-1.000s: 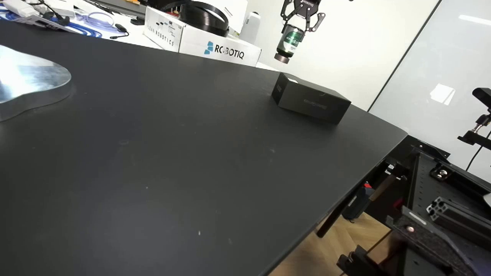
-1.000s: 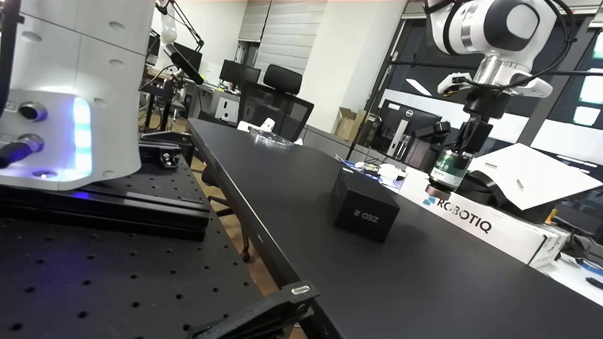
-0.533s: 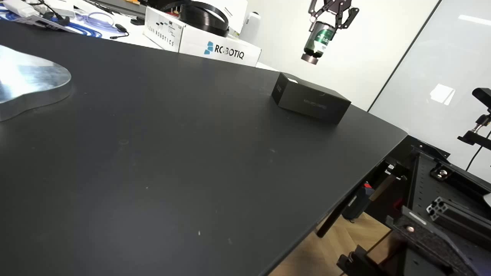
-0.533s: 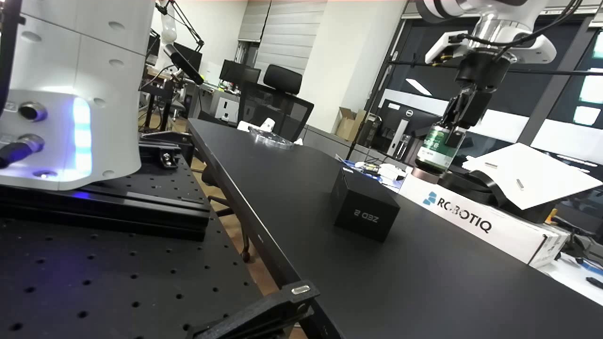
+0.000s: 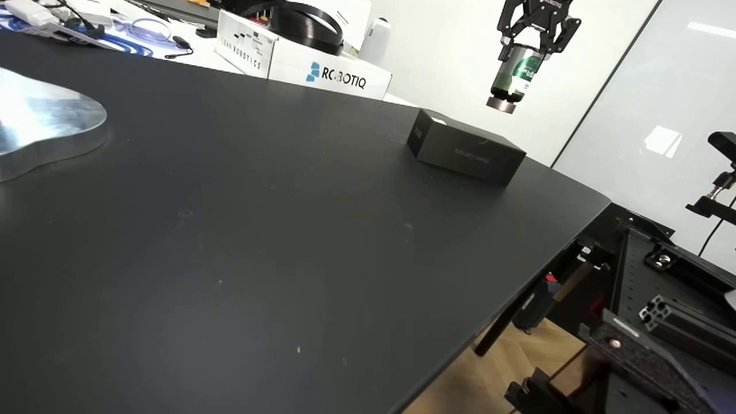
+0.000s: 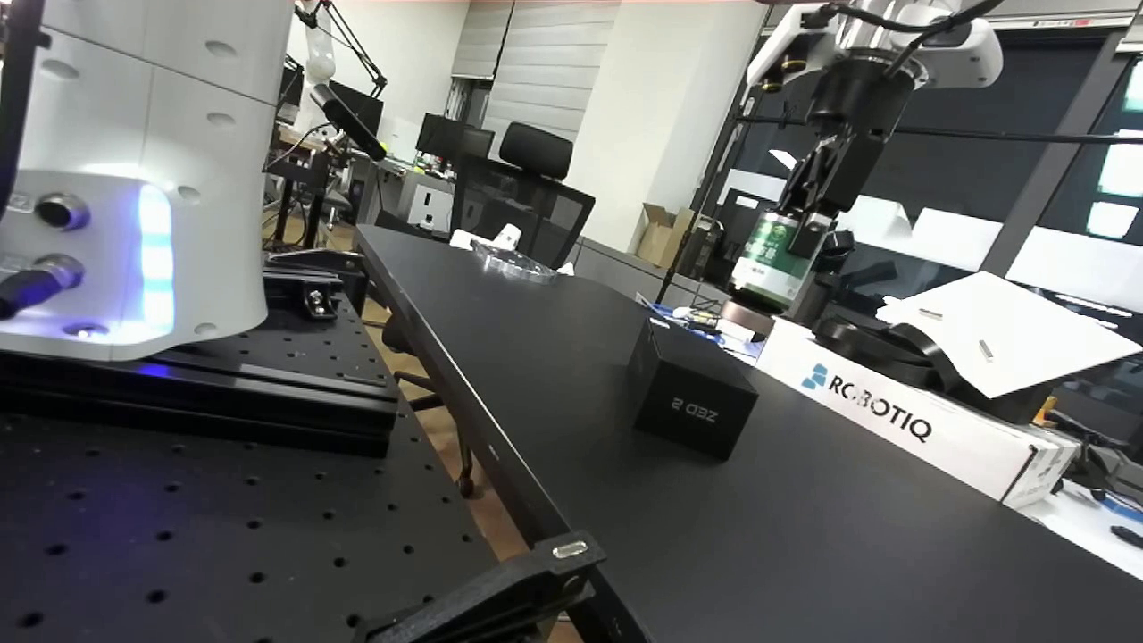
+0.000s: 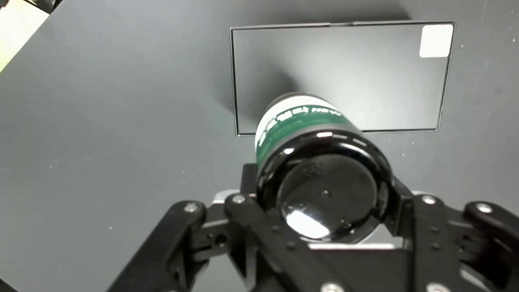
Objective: Put the bottle on the box
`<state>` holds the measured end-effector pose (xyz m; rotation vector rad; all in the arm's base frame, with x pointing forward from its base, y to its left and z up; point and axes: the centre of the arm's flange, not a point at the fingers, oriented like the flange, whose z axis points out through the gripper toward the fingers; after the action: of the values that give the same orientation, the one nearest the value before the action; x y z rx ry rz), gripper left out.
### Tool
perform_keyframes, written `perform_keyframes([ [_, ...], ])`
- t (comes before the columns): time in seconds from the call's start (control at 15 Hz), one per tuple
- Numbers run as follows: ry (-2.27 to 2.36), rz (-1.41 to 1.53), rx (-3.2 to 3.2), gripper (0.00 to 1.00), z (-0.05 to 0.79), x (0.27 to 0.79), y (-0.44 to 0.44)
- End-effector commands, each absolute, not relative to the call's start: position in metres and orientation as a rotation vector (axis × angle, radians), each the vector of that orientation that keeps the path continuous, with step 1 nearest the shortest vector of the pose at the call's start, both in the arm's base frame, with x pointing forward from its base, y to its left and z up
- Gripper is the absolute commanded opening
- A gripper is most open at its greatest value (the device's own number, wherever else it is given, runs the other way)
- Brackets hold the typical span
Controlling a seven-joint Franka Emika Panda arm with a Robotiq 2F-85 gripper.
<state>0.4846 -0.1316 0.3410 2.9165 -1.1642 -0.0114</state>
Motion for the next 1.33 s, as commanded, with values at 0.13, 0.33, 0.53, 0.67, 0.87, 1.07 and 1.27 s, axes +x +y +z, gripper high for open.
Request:
perform_keyframes([
  [0.13, -1.108, 0.050, 2.993, 0.44, 0.317, 0.451, -0.123],
  [0.33, -1.106, 0.065, 3.019, 0.44, 0.301, 0.447, -0.122],
  [0.53, -1.100, 0.074, 3.032, 0.44, 0.293, 0.444, -0.122],
  [0.67, -1.094, 0.098, 3.036, 0.67, 0.296, 0.441, -0.122],
  [0.87, -1.082, 0.115, 3.052, 0.98, 0.309, 0.440, -0.123],
  [1.07, -1.076, 0.157, 3.070, 1.00, 0.335, 0.437, -0.125],
  [1.27, -1.072, 0.174, 3.085, 1.00, 0.358, 0.433, -0.130],
])
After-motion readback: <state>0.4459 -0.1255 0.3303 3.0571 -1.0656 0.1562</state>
